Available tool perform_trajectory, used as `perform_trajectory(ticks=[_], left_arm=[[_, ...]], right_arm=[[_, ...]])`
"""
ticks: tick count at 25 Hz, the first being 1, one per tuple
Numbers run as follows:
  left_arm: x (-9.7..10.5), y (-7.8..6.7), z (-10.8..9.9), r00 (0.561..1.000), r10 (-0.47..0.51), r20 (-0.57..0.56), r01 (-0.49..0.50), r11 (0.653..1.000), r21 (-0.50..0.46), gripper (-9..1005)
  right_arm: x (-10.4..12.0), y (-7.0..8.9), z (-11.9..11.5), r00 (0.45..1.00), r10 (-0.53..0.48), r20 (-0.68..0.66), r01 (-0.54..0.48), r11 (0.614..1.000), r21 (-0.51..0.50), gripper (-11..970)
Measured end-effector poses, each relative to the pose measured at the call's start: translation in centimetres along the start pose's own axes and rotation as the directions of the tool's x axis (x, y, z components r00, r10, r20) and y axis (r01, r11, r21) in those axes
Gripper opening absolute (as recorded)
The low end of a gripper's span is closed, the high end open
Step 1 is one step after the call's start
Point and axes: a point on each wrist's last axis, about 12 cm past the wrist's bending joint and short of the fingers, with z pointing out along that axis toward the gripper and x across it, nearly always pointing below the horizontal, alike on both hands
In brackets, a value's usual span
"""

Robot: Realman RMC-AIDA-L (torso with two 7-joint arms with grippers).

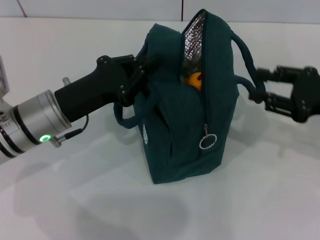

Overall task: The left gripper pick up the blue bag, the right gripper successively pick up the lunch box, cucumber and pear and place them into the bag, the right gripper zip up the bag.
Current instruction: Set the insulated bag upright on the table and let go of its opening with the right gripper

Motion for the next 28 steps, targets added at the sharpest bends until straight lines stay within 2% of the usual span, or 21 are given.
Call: perform_trajectory(ticks=[4,10,16,19,24,27,28], left_arm=[[0.0,0.0,0.1,1.000,0.002,-0.003,-0.002,1.000,0.004,40],[0.0,-0.1,0.2,1.000,0.012,-0.009,-0.012,1.000,0.013,41],[0.1,-0.2,0.1,1.000,0.014,-0.009,-0.014,1.000,0.013,41],[0.2,-0.4,0.1,1.000,0.019,0.000,-0.019,1.000,0.019,41],[-0.1,-0.9,-0.1,0.999,0.029,0.034,-0.031,0.998,0.052,41],[0.0,-1.0,-0.1,0.998,0.042,0.040,-0.044,0.997,0.059,41],[0.0,-1.0,-0.1,0.998,0.042,0.040,-0.044,0.997,0.059,41]], right_arm=[[1.3,0.0,-0.6,0.997,0.026,-0.069,-0.023,0.999,0.035,480],[2.4,-0.3,2.1,0.989,0.008,-0.147,0.005,0.996,0.088,466],[2.1,-0.3,3.5,0.983,-0.040,-0.181,0.050,0.998,0.048,420],[1.6,0.0,3.1,0.988,-0.091,-0.128,0.098,0.994,0.049,398],[-0.3,1.7,1.6,0.972,-0.211,0.107,0.210,0.977,0.025,360],[-1.1,2.4,0.6,0.954,-0.247,0.169,0.247,0.969,0.018,146],[-1.2,2.5,0.4,0.952,-0.252,0.172,0.253,0.967,0.020,135]])
